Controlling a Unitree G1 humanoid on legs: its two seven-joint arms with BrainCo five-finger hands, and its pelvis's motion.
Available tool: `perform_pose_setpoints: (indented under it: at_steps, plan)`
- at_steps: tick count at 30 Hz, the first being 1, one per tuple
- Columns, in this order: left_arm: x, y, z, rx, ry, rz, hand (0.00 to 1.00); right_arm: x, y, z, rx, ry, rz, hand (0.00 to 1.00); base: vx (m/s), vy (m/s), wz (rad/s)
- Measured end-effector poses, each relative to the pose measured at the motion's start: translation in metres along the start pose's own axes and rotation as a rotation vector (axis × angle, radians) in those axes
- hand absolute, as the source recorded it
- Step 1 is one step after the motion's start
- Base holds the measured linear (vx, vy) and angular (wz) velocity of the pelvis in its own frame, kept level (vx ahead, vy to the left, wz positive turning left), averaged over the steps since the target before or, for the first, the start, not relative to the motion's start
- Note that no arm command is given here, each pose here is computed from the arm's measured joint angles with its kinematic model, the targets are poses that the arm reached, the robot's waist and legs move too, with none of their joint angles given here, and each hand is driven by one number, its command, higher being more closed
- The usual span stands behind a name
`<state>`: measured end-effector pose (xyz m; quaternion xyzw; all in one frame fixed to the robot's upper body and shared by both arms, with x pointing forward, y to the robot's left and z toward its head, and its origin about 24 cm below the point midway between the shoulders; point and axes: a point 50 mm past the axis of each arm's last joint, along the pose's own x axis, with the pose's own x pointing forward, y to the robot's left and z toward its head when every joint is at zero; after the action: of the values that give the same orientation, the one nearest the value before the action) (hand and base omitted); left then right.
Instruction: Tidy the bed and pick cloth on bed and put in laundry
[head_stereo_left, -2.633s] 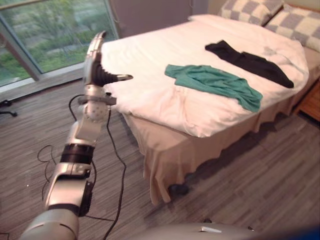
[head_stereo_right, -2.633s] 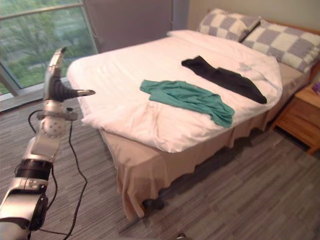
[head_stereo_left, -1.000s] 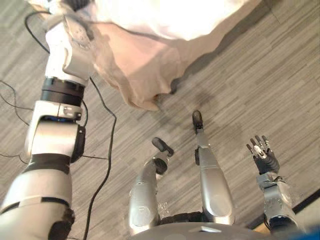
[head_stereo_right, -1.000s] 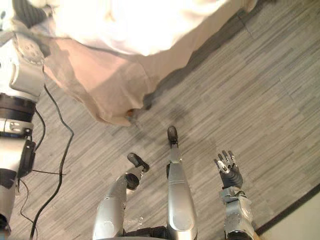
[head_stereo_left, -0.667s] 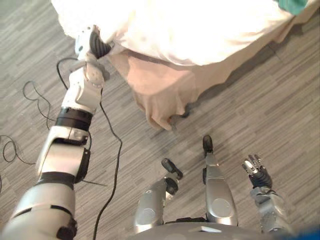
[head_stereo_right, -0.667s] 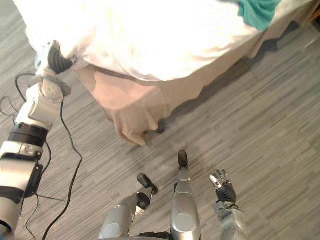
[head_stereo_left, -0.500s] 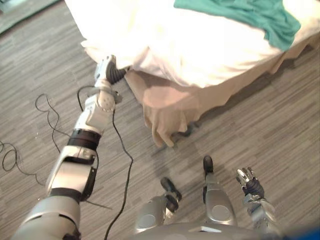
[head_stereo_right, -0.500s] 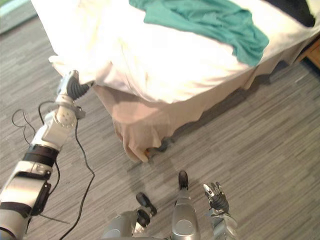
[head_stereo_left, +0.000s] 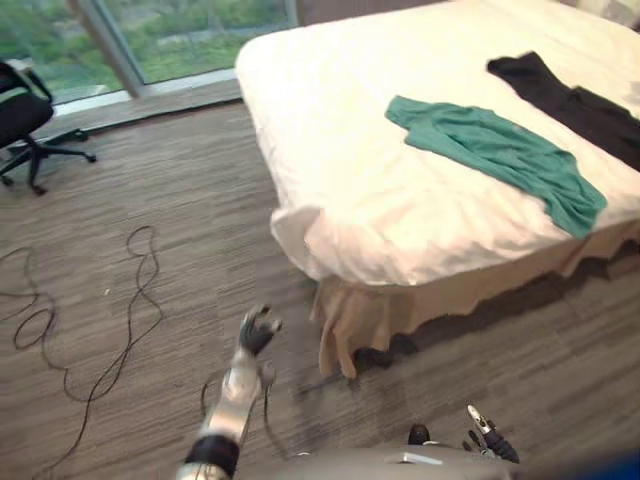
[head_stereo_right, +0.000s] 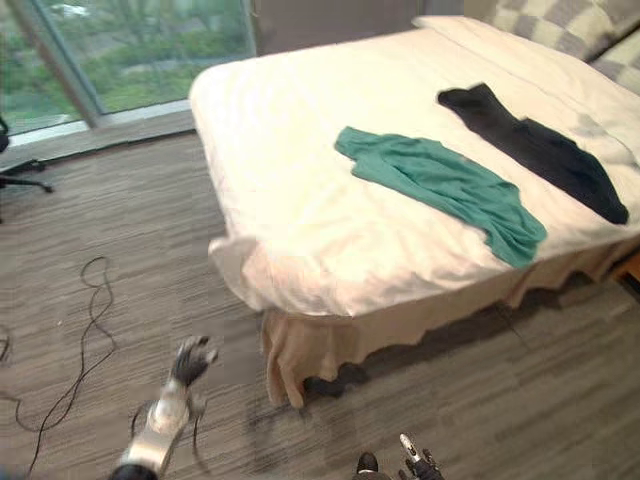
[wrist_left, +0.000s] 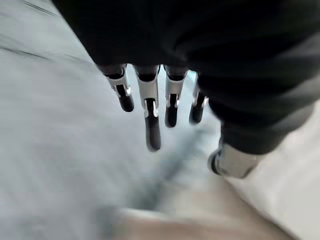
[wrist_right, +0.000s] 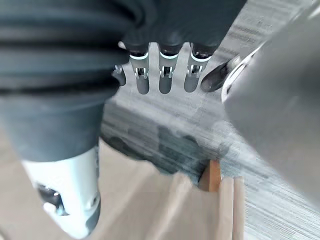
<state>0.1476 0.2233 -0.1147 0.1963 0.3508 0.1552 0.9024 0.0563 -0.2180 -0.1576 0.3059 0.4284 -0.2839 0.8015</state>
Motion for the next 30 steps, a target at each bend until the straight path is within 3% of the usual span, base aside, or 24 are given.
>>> perform_pose_setpoints:
  at_steps: [5,8,14,18,19,24,26,28,30]
  plan:
    - [-0.025,0.022,-0.069,-0.123,0.291,0.181,0.00,0.001,0.008,-0.007,0.012,0.033,0.017,0.00,-0.12,-0.042,0.07]
    - [-0.040,0.014,-0.087,-0.168,0.378,0.191,0.00,0.000,0.005,-0.010,0.018,0.044,-0.002,0.00,-0.17,-0.053,-0.02]
    - [-0.053,-0.003,-0.102,-0.269,0.474,0.108,0.00,-0.003,-0.010,-0.008,0.083,-0.001,-0.197,0.00,-0.09,-0.025,0.00]
    - [-0.053,-0.014,-0.099,-0.309,0.462,-0.011,0.00,-0.002,-0.010,0.032,0.106,-0.208,-0.328,0.00,-0.01,-0.004,-0.05]
    - [-0.052,-0.016,-0.097,-0.323,0.454,-0.038,0.00,-0.001,-0.002,0.055,0.106,-0.309,-0.315,1.00,0.02,0.003,-0.06]
    - [-0.044,-0.025,-0.088,-0.369,0.430,-0.165,0.00,-0.010,0.058,0.173,-0.054,-0.750,-0.065,1.00,0.08,-0.003,0.05]
    - [-0.041,-0.026,-0.085,-0.358,0.415,-0.214,0.00,-0.023,0.078,0.211,-0.121,-0.861,0.144,1.00,0.11,-0.014,0.28]
    - [-0.041,-0.025,-0.084,-0.337,0.395,-0.249,0.00,-0.054,0.122,0.244,-0.282,-1.009,0.448,1.00,0.13,-0.023,0.06]
    - [-0.041,-0.025,-0.083,-0.348,0.381,-0.260,0.00,-0.079,0.157,0.246,-0.393,-1.080,0.661,1.00,0.10,-0.037,-0.02]
